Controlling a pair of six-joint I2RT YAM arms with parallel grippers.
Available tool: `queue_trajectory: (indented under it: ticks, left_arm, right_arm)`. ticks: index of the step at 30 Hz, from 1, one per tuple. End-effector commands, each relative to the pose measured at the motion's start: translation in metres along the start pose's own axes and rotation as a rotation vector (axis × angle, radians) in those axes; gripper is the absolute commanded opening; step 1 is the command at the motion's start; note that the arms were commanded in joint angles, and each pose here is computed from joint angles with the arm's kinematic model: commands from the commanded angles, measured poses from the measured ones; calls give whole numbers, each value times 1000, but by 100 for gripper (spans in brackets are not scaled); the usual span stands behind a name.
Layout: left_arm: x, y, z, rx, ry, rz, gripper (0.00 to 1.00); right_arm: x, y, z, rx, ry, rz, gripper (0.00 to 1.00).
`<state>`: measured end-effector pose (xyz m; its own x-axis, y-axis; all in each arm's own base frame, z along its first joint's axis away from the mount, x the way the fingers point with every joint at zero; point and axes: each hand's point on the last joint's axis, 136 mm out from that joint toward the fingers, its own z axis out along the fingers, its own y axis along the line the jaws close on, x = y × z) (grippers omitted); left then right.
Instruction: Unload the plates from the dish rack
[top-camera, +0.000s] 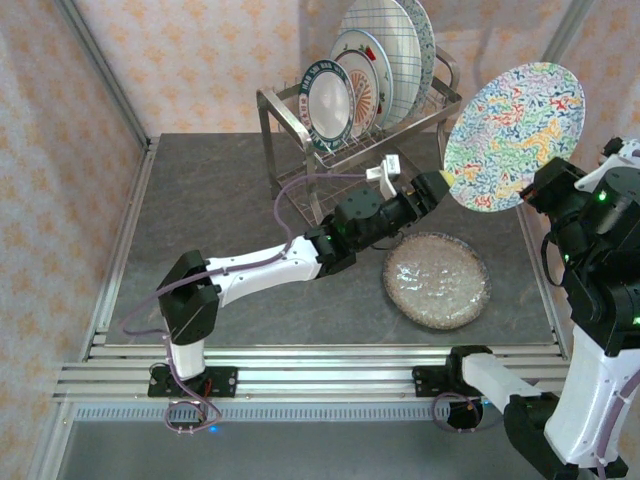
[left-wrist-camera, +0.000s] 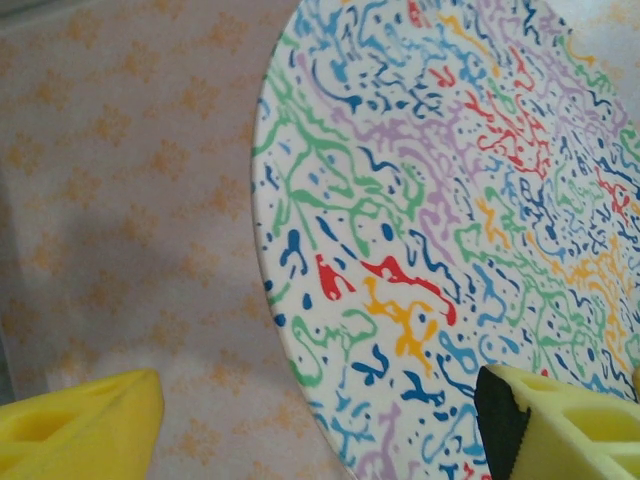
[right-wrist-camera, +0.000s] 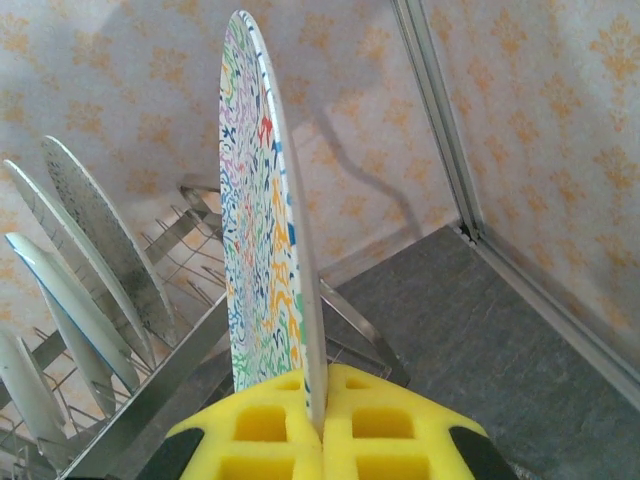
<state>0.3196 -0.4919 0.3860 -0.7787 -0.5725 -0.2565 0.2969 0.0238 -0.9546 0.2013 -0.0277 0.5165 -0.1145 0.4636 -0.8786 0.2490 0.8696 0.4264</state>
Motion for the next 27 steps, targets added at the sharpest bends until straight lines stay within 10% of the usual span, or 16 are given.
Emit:
queue_trajectory:
  ticks: [1,27]
  left_arm:
    - [3,-26,5,80,42,-64,78]
    - [0,-15,-3,69,92,-126,22]
  right_arm:
    - [-9,7,-11,-55,-46,72,0]
    - [27,8,2,-89,65,171,0]
